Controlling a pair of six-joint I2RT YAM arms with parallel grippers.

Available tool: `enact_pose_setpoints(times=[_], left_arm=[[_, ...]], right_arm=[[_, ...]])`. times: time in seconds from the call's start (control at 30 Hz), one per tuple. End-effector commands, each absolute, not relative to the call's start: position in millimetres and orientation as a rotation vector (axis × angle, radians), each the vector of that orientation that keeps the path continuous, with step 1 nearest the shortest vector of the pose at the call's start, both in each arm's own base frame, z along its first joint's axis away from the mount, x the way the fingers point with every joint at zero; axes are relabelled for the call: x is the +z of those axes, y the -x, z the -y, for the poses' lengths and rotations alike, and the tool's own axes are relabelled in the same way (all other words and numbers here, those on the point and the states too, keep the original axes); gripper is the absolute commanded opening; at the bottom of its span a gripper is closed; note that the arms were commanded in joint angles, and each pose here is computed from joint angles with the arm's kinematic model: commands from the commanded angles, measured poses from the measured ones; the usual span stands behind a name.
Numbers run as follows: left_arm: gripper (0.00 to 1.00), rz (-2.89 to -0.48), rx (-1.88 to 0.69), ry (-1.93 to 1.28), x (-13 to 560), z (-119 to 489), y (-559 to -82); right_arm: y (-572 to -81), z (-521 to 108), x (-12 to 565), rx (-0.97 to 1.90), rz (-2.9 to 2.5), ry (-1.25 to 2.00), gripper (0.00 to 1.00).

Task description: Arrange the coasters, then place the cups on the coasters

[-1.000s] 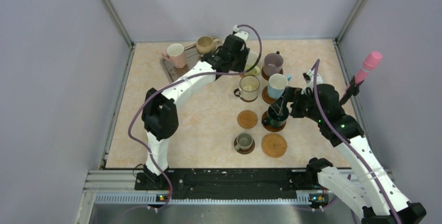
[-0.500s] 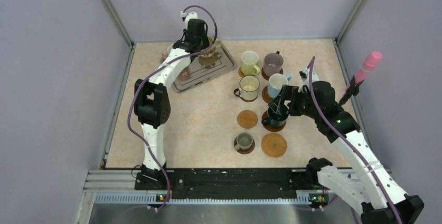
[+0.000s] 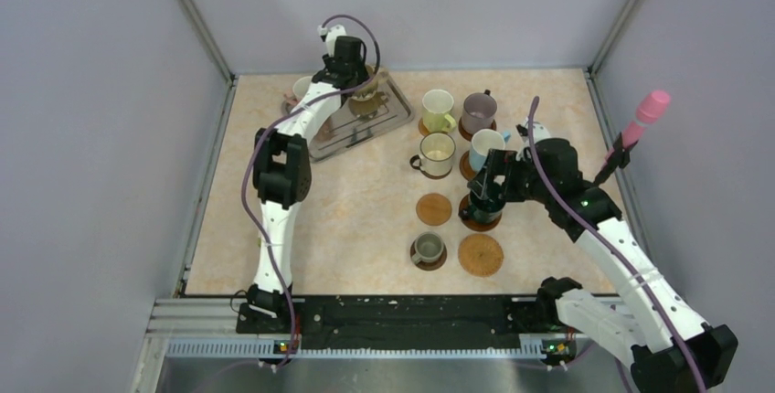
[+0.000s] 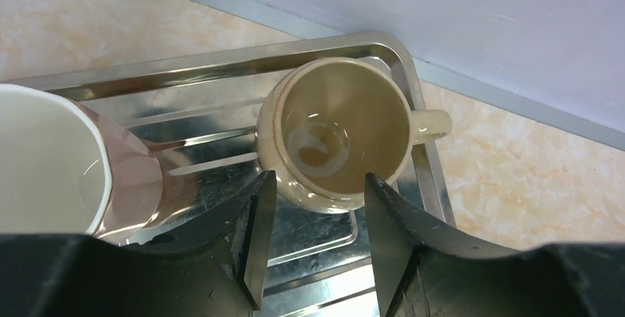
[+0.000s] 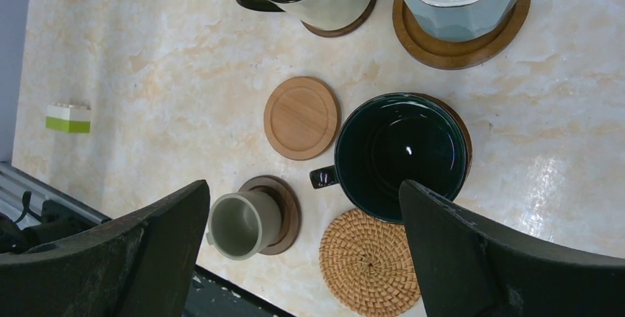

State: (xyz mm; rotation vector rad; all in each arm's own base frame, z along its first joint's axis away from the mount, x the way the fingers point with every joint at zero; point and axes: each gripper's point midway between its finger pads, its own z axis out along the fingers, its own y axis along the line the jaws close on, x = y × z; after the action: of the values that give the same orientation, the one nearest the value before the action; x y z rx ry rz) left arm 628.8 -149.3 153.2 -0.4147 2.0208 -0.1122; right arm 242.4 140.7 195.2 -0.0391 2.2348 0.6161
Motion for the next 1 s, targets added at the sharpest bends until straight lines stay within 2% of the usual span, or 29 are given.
enact_pose_setpoints(times=[0.0, 0.53, 0.7, 0.97], left_arm=[[0.53, -1.927, -0.130, 0.493, 175.5, 132.3, -647.8], [0.49, -2.031, -0.207, 0.466, 122.0, 144.1, -651.9], [0.38, -2.051, -0.231, 0.439, 125.3, 148.0, -646.1], [0.13, -1.987, -0.252, 0.393, 167.4, 146.6, -635.4]], right_arm=[[-252.9, -139.5, 202.0, 0.599, -2.191, 0.053, 0.99], [-254.2, -137.3, 202.8, 0.577, -2.189, 0.060, 0.99], [-253.3, -136.9, 202.9, 0.580, -2.187, 0.053, 0.99], [-255.0, -140.8, 206.1, 0.604, -2.178, 0.054, 0.99]])
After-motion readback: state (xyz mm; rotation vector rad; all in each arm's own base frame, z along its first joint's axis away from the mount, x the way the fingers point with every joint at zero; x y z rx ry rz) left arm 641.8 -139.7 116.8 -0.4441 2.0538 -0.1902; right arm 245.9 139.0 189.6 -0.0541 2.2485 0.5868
